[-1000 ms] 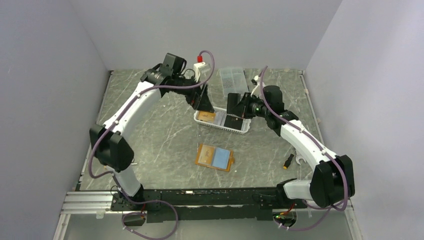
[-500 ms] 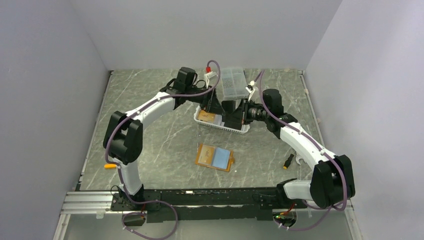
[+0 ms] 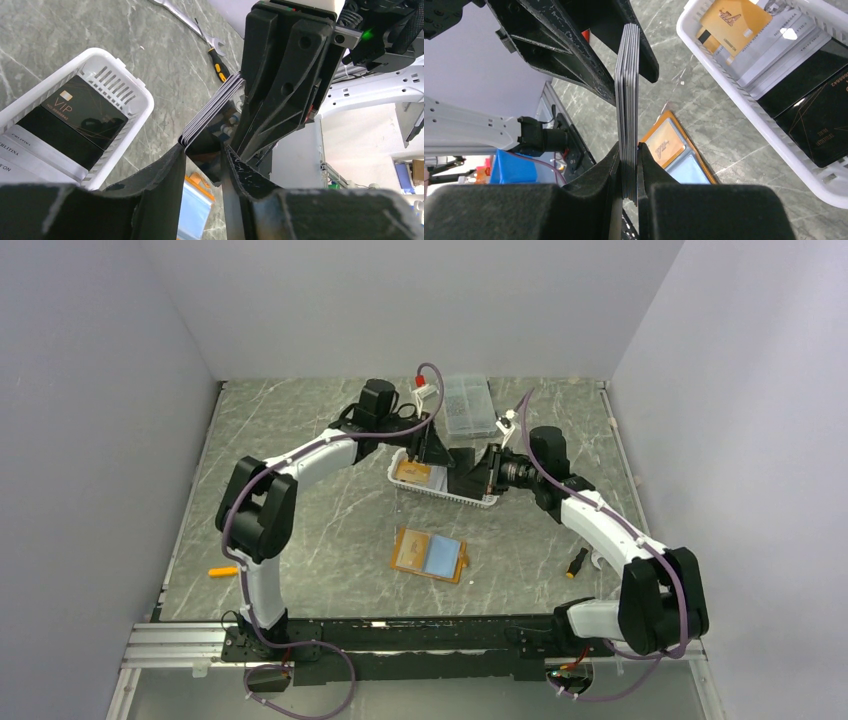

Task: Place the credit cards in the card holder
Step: Place the credit card in the storage box.

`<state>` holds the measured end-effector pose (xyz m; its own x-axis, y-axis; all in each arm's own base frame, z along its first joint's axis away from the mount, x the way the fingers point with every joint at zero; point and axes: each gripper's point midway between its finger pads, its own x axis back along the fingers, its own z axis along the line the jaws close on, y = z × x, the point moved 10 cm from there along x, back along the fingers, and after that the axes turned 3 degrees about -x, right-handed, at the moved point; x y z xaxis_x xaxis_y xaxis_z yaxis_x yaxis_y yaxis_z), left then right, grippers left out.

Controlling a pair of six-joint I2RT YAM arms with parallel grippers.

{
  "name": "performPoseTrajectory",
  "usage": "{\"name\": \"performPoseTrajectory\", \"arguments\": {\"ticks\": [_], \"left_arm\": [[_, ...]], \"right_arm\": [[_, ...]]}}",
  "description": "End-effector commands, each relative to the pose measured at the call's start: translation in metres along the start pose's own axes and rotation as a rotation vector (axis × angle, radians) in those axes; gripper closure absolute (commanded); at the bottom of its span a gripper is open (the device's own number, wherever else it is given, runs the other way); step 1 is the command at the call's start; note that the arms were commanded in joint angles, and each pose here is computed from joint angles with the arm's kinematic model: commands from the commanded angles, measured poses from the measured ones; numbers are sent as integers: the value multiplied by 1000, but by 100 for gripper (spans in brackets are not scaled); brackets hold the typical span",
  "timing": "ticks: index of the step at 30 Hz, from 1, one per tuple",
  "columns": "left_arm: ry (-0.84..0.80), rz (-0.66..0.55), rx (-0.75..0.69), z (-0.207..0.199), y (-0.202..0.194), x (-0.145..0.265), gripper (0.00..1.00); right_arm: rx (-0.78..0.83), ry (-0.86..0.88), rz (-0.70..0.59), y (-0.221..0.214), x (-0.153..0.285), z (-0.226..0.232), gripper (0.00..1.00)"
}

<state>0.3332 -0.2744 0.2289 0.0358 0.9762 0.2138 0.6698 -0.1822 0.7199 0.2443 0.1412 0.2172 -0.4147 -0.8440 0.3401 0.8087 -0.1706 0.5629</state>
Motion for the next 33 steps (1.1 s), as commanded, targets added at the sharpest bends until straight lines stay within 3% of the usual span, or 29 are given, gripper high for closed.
{"name": "performPoseTrajectory", "arguments": {"ticks": [1,6,20,23,27,33], "left_arm": [[10,-12,-40,6,-2,-5,65],[16,-11,-23,14,-6,-5,71],[-6,-19,49,23,-24,8,69],[-59,-54,79,19,-18,10,62],[-149,-108,71,11,-1,8,29],[-183,-62,107,6,4,-1,27]], "right_arm": [[33,83,-41,9,0,4,100],[21,83,-33,4,2,0,100],[3,122,-111,8,18,-2,100],[-7,128,-96,5,17,-5,100],[-13,133,-83,3,16,-7,100],[-10,141,-86,7,16,-5,100]]}}
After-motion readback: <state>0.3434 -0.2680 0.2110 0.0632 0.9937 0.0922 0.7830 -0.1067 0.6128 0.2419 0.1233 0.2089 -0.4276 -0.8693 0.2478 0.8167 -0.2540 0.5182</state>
